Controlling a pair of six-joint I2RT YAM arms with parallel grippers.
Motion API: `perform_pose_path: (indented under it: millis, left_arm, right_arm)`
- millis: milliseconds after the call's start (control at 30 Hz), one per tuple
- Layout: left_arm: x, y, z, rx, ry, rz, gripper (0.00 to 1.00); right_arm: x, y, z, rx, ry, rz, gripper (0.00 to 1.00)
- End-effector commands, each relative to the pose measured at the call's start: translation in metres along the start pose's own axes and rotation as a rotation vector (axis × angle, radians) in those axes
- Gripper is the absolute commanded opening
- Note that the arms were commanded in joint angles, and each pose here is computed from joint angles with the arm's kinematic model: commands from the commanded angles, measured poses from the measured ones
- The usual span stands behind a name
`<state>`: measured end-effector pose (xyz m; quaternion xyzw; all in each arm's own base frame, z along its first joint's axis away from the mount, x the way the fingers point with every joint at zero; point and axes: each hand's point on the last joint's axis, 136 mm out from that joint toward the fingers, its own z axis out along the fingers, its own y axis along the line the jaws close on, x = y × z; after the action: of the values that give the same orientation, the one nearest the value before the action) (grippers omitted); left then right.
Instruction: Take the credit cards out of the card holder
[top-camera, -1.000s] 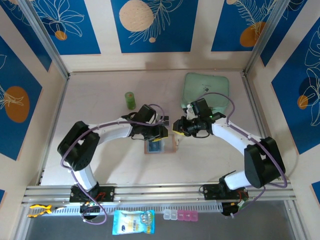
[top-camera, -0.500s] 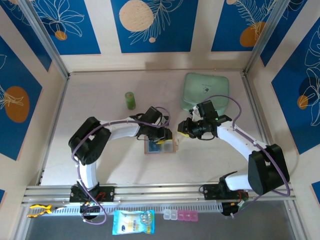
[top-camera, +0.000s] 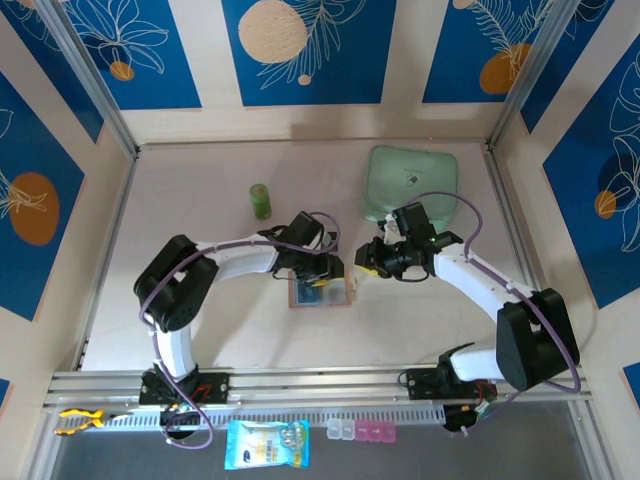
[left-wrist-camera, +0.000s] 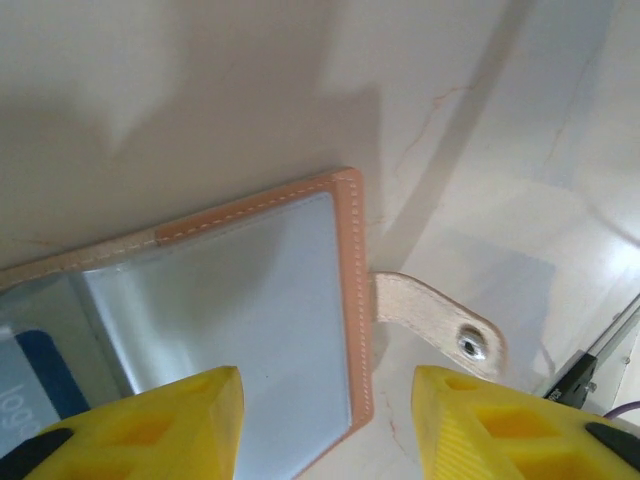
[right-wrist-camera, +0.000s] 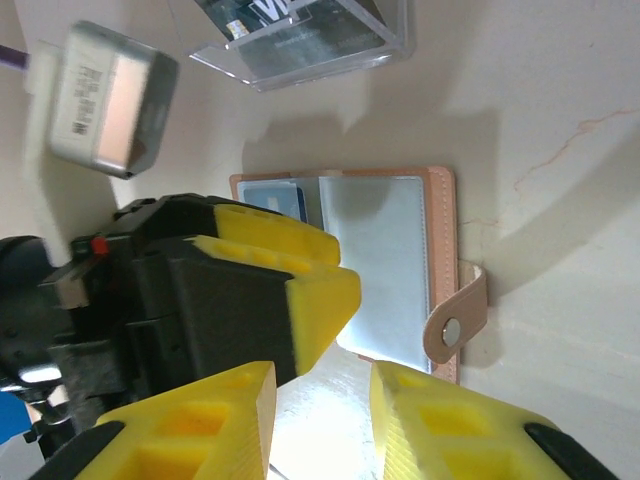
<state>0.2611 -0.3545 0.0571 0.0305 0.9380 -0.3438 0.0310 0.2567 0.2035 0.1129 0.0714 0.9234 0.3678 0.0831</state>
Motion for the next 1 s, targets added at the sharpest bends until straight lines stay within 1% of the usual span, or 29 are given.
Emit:
perform_pose_path:
  millis: [0, 100, 233, 400, 733, 833, 967]
  left_arm:
    - [-0.007, -0.005, -0.025, -0.005, -0.06, 0.04, 0.48]
    - [-0.008, 0.004, -0.036, -0.017, -0.088, 0.033, 0.47]
    - [-0.008, 0.027, -0.05, -0.057, -0.114, 0.005, 0.46]
    - [-0.005, 0.052, -0.062, -0.075, -0.13, -0.036, 0.41]
    - [0.003, 0.085, -0.063, -0.104, -0.119, -0.084, 0.25]
    - [0.004, 0.088, -0.061, -0.097, -0.11, -0.092, 0.21]
    - [0.007, 0.092, -0.057, -0.096, -0.1, -0.096, 0.18]
  right_arm:
    - [0.007, 0.007, 0.007, -0.022, 0.032, 0.001, 0.32]
    - [0.009, 0.011, 0.014, -0.021, 0.051, -0.007, 0.32]
    - [0.012, 0.019, 0.026, -0.015, 0.08, -0.024, 0.32]
    - [0.017, 0.028, 0.042, -0.005, 0.11, -0.043, 0.31]
    - [0.028, 0.04, 0.073, 0.015, 0.182, -0.08, 0.31]
    - [0.03, 0.043, 0.078, 0.02, 0.197, -0.087, 0.3]
    - [0.033, 0.043, 0.085, 0.03, 0.211, -0.089, 0.29]
